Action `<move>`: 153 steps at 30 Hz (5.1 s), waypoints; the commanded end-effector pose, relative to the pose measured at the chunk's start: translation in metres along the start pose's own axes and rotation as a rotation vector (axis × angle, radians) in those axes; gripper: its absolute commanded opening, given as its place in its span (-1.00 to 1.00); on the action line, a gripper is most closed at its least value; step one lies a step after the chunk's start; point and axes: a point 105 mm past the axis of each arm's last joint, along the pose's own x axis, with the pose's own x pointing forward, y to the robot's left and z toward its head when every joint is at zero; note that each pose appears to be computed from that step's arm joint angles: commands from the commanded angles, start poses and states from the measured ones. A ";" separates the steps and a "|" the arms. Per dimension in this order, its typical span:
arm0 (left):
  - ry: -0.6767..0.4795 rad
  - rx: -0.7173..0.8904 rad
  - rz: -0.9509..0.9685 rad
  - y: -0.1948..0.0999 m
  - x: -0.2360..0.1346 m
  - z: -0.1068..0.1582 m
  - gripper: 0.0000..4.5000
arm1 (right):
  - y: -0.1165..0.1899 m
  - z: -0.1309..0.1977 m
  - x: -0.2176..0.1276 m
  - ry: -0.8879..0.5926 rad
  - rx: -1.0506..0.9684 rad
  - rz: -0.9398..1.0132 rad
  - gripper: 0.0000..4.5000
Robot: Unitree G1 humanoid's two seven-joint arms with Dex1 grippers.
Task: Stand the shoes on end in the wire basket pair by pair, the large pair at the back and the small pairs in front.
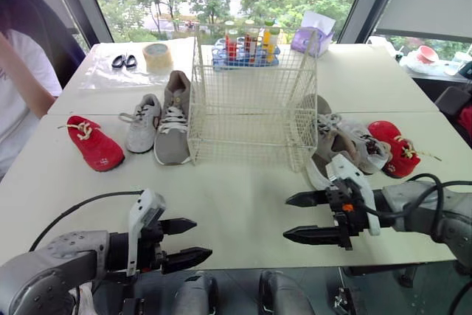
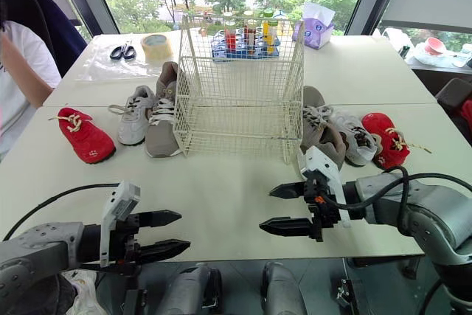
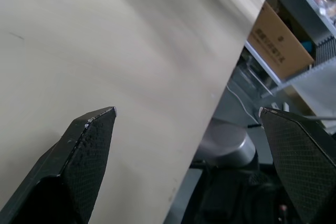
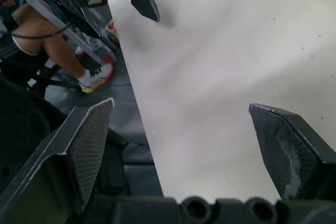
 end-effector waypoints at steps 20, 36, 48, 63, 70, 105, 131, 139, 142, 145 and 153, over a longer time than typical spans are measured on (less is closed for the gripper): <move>-0.068 0.037 0.036 0.004 -0.002 0.012 1.00 | 0.000 0.052 -0.027 -0.081 -0.128 0.020 0.99; -0.143 0.406 -0.054 -0.020 -0.042 0.124 1.00 | -0.065 0.124 -0.043 0.283 -0.601 -0.157 0.99; -0.189 0.363 -0.047 -0.034 -0.017 0.110 1.00 | -0.103 0.107 -0.018 0.442 -0.587 -0.149 0.76; -0.223 0.305 -0.030 -0.027 -0.005 0.101 1.00 | -0.113 0.121 -0.019 0.440 -0.799 -0.288 -0.98; -0.215 0.315 -0.030 -0.023 -0.003 0.102 1.00 | -0.125 0.124 -0.009 0.424 -0.781 -0.316 -0.98; -0.187 0.284 -0.073 -0.012 0.005 0.091 1.00 | -0.082 0.128 0.002 0.364 -0.815 -0.163 -0.90; -0.376 0.206 -0.024 -0.017 0.012 0.100 1.00 | -0.030 0.178 -0.065 -0.224 -0.749 -0.284 0.88; -0.444 0.146 0.050 -0.021 0.030 0.087 1.00 | -0.075 0.111 -0.143 -0.495 -0.308 -0.827 0.94; -0.438 0.135 0.131 -0.013 0.036 0.081 1.00 | -0.080 0.063 -0.147 -0.466 -0.179 -0.950 0.94; -0.414 0.123 0.146 -0.010 0.044 0.069 1.00 | -0.077 0.048 -0.137 -0.511 -0.138 -1.014 0.94; -0.403 0.116 0.131 -0.013 0.057 0.058 1.00 | -0.084 0.023 -0.096 -0.562 -0.031 -1.044 0.94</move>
